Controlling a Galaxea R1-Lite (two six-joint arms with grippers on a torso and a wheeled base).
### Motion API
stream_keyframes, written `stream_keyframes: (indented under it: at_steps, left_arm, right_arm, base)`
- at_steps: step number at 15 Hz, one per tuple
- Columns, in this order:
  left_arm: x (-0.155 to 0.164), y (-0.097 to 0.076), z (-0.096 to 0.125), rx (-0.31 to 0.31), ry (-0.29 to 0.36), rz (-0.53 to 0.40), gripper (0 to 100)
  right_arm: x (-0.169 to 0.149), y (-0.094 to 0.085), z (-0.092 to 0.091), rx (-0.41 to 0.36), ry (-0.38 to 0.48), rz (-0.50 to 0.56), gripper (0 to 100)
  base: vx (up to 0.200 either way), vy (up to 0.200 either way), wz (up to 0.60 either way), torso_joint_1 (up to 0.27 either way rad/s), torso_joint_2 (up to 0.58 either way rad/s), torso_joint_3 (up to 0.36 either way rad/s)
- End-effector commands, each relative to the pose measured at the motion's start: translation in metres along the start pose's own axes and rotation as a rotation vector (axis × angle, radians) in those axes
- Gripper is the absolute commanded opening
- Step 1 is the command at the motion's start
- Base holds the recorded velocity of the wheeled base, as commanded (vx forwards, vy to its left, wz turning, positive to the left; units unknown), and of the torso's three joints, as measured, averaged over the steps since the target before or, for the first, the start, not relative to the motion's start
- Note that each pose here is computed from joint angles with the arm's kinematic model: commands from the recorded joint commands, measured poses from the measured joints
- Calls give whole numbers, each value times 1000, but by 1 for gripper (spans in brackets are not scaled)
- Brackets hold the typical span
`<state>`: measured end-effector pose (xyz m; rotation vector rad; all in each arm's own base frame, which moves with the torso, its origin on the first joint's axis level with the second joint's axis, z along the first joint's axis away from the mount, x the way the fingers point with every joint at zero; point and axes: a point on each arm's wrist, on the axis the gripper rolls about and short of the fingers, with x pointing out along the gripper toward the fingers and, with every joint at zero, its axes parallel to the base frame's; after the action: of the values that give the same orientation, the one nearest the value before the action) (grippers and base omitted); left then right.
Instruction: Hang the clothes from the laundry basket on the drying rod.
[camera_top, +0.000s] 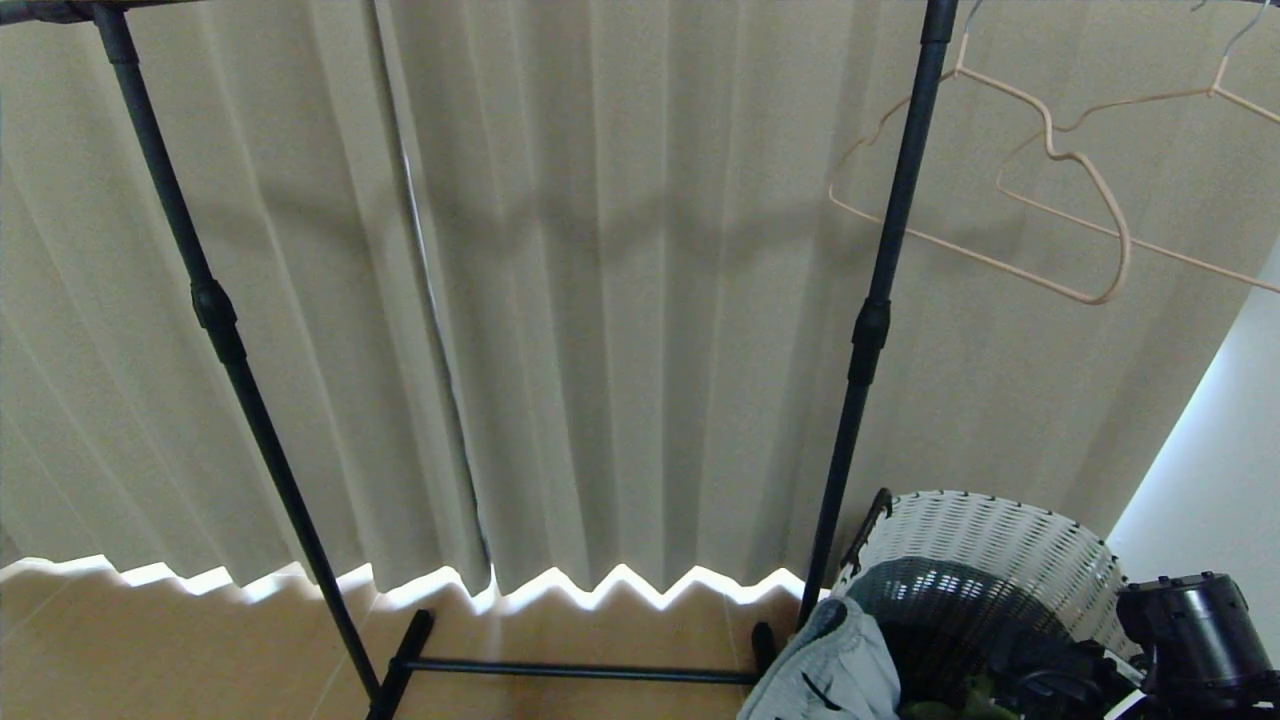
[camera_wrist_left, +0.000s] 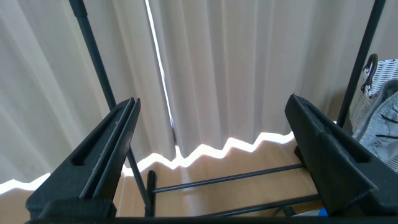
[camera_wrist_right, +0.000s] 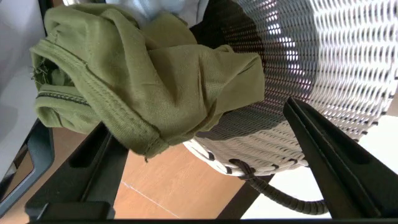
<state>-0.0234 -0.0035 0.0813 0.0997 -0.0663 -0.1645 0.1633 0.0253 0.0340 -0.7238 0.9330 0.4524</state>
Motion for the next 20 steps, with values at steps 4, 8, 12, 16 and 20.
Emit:
stream_keyframes:
  at_steps: [4, 8, 12, 16, 20]
  left_arm:
    - [0, 0, 0, 0, 0, 0, 100]
    - [0, 0, 0, 0, 0, 0, 100]
    - [0, 0, 0, 0, 0, 0, 100]
    - [0, 0, 0, 0, 0, 0, 100]
    - [0, 0, 0, 0, 0, 0, 100]
  right_arm:
    - [10, -5, -1, 23, 28, 4, 100]
    - [18, -6, -1, 29, 0, -25, 0]
    - [9, -6, -1, 29, -30, -50, 0]
    - [-43, -3, -9, 46, -188, -241, 0]
    - [-96, -20, -6, 132, -330, -445, 0]
  base:
    - [0, 0, 0, 0, 0, 0]
    - [0, 0, 0, 0, 0, 0]
    - [0, 0, 0, 0, 0, 0]
    - [0, 0, 0, 0, 0, 0]
    - [0, 0, 0, 0, 0, 0]
